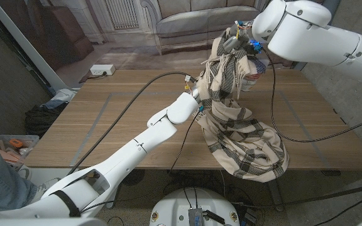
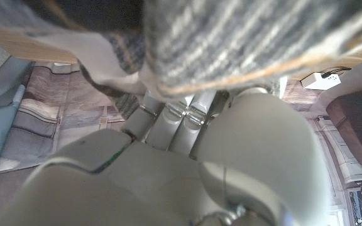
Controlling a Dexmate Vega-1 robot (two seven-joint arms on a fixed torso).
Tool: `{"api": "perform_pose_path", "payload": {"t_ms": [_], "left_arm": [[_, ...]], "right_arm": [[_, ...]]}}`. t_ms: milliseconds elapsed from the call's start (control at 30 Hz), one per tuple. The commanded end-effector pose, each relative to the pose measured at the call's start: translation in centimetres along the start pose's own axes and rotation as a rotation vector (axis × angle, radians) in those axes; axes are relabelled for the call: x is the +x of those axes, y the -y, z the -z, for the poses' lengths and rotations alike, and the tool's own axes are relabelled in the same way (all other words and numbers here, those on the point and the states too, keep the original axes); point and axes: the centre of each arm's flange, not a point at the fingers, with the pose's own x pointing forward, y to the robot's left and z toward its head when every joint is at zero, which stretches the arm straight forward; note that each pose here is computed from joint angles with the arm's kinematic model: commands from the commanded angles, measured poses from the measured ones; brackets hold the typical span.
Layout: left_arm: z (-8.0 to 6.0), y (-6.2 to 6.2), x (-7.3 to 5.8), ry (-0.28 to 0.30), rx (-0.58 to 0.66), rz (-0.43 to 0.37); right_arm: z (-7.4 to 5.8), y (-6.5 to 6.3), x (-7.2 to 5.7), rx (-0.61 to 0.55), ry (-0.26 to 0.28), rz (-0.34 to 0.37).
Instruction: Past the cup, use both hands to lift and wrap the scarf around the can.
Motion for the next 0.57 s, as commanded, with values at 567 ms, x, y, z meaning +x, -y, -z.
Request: {"api": "perform_pose_path", "payload": {"t_ms": [567], "left_arm": [[-0.6,0.4,-0.2,0.011,0.009,0.075]], "right_arm": [[-0.1,-0.4,-1.6,0.041,0.044,0.053]]}}
